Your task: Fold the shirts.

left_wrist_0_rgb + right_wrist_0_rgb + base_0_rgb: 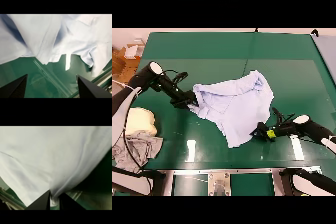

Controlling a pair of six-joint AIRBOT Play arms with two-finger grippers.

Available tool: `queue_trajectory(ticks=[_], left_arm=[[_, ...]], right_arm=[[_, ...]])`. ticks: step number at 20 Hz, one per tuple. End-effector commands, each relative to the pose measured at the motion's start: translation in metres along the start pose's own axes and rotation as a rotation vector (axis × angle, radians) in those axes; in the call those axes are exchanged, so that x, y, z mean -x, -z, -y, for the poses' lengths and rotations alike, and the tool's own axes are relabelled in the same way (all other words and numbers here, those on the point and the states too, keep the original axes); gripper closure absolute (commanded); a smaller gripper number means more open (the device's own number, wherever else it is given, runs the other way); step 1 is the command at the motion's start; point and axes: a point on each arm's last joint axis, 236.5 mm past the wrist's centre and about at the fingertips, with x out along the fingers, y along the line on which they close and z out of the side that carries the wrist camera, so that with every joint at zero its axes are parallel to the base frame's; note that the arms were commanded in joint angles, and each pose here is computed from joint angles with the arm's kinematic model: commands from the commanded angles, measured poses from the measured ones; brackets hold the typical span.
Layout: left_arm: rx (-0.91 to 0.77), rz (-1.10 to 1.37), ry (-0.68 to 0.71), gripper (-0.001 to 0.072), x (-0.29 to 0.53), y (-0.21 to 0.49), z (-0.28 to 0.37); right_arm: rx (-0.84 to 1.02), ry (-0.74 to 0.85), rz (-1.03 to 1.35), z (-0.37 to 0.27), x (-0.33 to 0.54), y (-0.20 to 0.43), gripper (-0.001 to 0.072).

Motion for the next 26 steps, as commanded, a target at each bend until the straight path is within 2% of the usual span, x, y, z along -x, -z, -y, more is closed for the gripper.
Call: queue_trajectory(ticks=[1, 5, 10, 16, 22, 23, 25, 26], left_arm=[[0.002, 0.01, 0.017, 0.0007, 0.0, -0.002, 0.004], [0.03, 0.0, 0.02, 0.0007, -0.002, 0.0, 0.007], [-0.051, -0.048, -0.019, 0.0007, -0.065, 0.019, 0.046], [-0.159, -0.021, -0.077, 0.0008, -0.131, 0.041, 0.117], [-0.128, 0.038, -0.295, 0.0009, -0.14, 0.032, 0.082], [-0.116, 0.056, -0.307, 0.01, -0.138, 0.028, 0.08], [-0.122, 0.101, -0.286, 0.044, -0.138, 0.017, 0.086], [-0.128, 0.108, -0.283, 0.0656, -0.136, 0.015, 0.089]], right_arm=[[0.081, -0.007, 0.047, -0.013, -0.001, -0.011, 0.0694], [0.063, 0.218, 0.141, 0.04, 0.078, -0.07, 0.0695], [0.077, 0.231, 0.27, 0.043, 0.134, -0.111, 0.0695], [0.091, 0.214, 0.275, 0.034, 0.133, -0.113, 0.0695], [0.093, 0.213, 0.274, 0.034, 0.133, -0.114, 0.0695], [0.096, 0.206, 0.275, 0.032, 0.133, -0.114, 0.0695], [0.104, 0.191, 0.277, 0.028, 0.132, -0.114, 0.0695], [0.106, 0.192, 0.276, 0.028, 0.132, -0.114, 0.0695]])
